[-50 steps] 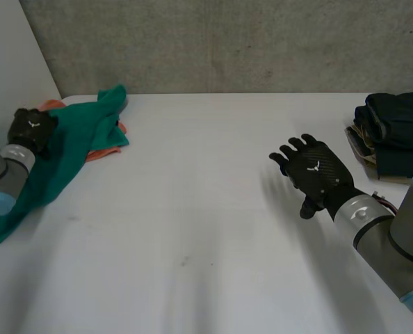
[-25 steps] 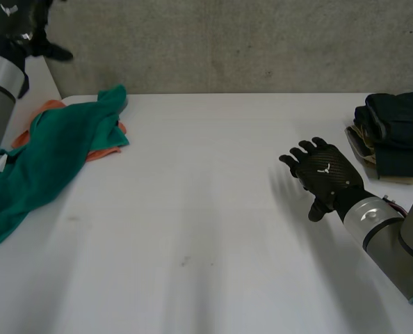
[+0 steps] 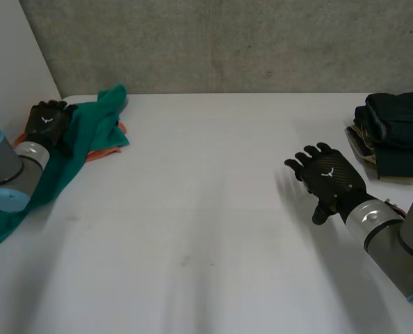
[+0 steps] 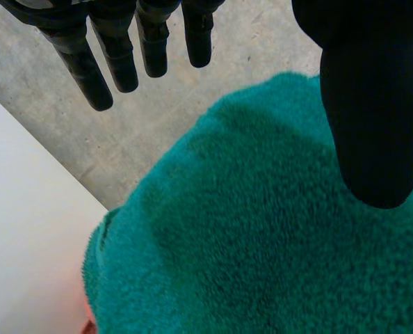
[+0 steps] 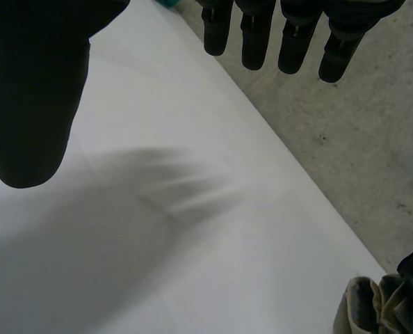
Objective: Fold the laundry.
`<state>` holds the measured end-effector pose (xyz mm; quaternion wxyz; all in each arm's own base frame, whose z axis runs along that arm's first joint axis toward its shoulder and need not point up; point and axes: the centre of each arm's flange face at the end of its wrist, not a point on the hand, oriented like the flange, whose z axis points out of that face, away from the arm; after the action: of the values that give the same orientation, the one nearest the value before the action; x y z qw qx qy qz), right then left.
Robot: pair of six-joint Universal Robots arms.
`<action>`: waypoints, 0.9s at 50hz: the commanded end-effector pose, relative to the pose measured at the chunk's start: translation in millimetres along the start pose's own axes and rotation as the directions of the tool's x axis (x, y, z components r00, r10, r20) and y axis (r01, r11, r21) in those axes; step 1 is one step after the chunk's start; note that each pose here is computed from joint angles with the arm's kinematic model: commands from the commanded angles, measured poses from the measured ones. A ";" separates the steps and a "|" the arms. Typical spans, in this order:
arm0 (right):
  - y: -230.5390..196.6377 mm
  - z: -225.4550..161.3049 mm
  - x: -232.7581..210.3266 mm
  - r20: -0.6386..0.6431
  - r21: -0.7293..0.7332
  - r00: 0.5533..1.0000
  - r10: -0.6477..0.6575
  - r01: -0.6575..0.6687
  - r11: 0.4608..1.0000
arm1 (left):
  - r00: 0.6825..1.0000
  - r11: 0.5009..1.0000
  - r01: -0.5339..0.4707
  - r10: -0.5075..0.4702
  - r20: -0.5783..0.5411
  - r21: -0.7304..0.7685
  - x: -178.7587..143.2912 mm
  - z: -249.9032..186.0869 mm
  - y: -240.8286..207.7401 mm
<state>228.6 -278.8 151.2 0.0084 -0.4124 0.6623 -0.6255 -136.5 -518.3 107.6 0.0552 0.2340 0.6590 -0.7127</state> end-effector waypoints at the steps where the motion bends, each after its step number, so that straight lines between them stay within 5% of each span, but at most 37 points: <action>1: 5.1 2.3 -3.0 0.009 -0.014 1.000 0.004 -0.004 1.000 | 1.000 1.000 -0.005 0.004 0.007 0.024 1.1 11.1 11.8; 16: 7.1 2.4 -3.4 0.005 -0.024 1.000 0.007 -0.007 1.000 | 0.999 0.999 -0.038 0.038 0.026 0.030 6.1 13.4 7.3; 27: 3.6 0.1 0.5 -0.013 -0.019 1.000 0.015 -0.015 1.000 | 0.999 0.952 -0.003 -0.010 0.041 0.307 16.2 -35.3 -184.2; 36: -1.8 -4.6 13.7 -0.060 -0.010 0.998 0.018 -0.019 1.000 | 0.975 0.764 0.220 -0.174 -0.135 0.606 37.7 -130.4 -352.5; 40: -6.1 -6.5 20.7 -0.082 0.003 0.996 0.046 -0.045 0.999 | 0.960 0.723 0.278 -0.182 -0.214 0.632 56.1 -161.5 -382.0; 45: -15.3 -10.6 29.8 -0.106 0.031 0.991 0.083 -0.080 0.996 | 0.934 0.746 0.341 -0.197 -0.299 0.572 88.4 -187.2 -387.6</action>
<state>215.0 -283.9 168.5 -0.0039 -0.3718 0.6706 -0.6419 -290.7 -304.3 426.6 -0.1619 0.2016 0.3992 -0.8797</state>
